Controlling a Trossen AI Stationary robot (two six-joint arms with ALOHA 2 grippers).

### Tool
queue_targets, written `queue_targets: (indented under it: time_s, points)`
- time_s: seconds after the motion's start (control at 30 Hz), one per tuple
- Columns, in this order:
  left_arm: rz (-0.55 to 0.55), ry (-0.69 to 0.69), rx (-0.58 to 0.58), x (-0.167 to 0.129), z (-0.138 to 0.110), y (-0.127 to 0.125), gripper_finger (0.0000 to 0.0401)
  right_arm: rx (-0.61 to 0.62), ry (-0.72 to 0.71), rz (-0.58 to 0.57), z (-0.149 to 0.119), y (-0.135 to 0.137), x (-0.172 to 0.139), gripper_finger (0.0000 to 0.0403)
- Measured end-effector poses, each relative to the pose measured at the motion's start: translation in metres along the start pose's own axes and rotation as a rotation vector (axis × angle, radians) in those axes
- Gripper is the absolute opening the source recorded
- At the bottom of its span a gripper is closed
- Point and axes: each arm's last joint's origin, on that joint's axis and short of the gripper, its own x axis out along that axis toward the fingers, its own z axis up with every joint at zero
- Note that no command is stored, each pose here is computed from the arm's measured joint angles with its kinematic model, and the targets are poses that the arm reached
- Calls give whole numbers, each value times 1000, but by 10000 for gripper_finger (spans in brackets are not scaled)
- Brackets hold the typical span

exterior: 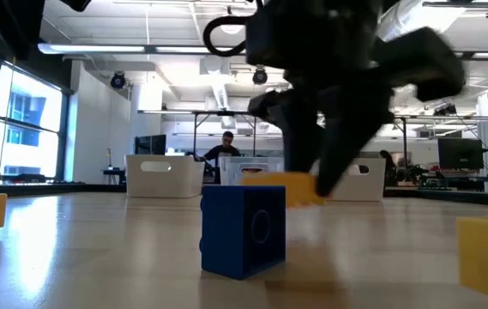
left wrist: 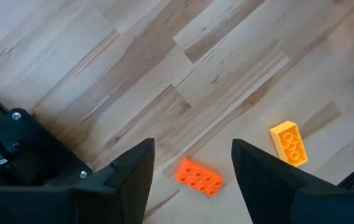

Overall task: Sort & place blocks by color
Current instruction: Put the yellow game piece into the transparent bin

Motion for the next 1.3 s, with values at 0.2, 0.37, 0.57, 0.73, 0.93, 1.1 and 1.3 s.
queue_targets:
  time_s: [0.2, 0.37, 0.57, 0.73, 0.93, 1.1, 1.3]
  points:
    - [-4, 1, 12, 0, -2, -1, 200, 178, -32, -133, -9, -41, -27, 108]
    - [-4, 1, 12, 0, -2, -1, 200, 335, -67, -244, -22, -78, -50, 108]
    - [-4, 1, -13, 0, -2, -1, 200, 469, -115, -373, -45, -122, -83, 108]
    - [-4, 1, -115, 0, -2, -1, 200, 536, -143, -460, -69, -158, -105, 108]
    - [-4, -11, -295, 0, -3, -2, 200, 577, -210, -566, -94, -197, -122, 108]
    - [9, -53, -404, 1, -5, -4, 200, 592, -253, -649, -112, -222, -134, 108]
    - [47, -75, -513, 10, -10, -14, 200, 701, -340, -716, -134, -246, -148, 108]
